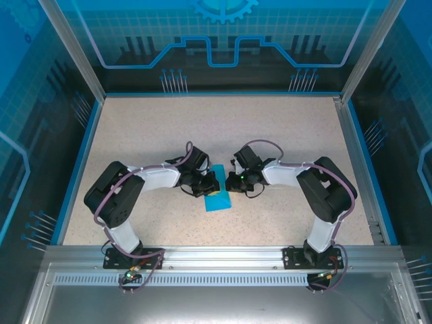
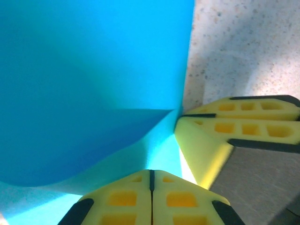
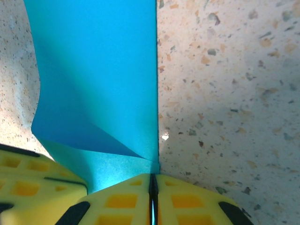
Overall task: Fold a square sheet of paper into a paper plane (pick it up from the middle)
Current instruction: Fold the triangle a second time at the center of the table.
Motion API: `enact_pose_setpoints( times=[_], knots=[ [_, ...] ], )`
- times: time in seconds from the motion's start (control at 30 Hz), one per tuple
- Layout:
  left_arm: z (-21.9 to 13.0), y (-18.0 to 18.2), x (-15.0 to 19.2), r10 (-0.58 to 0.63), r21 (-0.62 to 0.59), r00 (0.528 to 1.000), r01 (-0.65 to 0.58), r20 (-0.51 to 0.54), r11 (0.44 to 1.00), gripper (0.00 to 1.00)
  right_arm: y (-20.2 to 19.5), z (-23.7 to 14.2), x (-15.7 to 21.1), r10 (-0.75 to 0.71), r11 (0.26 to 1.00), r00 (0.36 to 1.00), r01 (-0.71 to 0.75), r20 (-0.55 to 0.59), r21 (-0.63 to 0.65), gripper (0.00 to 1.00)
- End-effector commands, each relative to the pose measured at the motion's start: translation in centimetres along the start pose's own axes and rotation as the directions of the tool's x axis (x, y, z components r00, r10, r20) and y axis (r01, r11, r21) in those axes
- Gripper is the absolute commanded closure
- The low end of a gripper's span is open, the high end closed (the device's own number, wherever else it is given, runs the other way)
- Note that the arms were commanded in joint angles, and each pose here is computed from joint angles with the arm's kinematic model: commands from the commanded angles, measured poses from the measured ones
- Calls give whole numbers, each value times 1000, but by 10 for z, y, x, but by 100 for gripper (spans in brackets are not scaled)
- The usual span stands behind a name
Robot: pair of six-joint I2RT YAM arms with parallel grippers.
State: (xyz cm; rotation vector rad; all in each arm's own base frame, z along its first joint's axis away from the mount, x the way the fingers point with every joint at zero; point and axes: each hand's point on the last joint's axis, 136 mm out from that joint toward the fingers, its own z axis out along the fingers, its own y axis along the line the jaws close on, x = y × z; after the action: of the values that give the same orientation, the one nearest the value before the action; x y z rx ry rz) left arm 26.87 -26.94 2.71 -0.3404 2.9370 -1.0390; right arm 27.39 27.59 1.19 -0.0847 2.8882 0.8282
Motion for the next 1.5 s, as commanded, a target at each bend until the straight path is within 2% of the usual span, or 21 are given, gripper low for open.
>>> enact_pose_setpoints(
  times=[0.0,0.2,0.5,0.97,1.2,1.47],
  knots=[
    [5,12,-3,-18,-76,1000,19,11,997,94,-1,7,5,-13,1000,999,14,-33,8,89],
    [6,31,1,-54,-146,998,55,13,988,94,5,3,2,-22,1000,1000,21,-20,-9,89],
    [5,37,4,-79,-158,997,81,20,984,95,36,-35,-10,-80,991,993,88,85,-98,88],
    [7,42,5,-99,-156,995,102,29,983,95,45,-16,44,-142,985,988,134,-66,-104,90],
    [9,45,6,-108,-158,994,112,29,981,95,30,-1,63,-141,990,979,137,-150,-34,91],
    [10,45,7,-109,-160,994,112,27,981,95,12,1,71,-125,990,976,135,-180,47,91]
  ],
)
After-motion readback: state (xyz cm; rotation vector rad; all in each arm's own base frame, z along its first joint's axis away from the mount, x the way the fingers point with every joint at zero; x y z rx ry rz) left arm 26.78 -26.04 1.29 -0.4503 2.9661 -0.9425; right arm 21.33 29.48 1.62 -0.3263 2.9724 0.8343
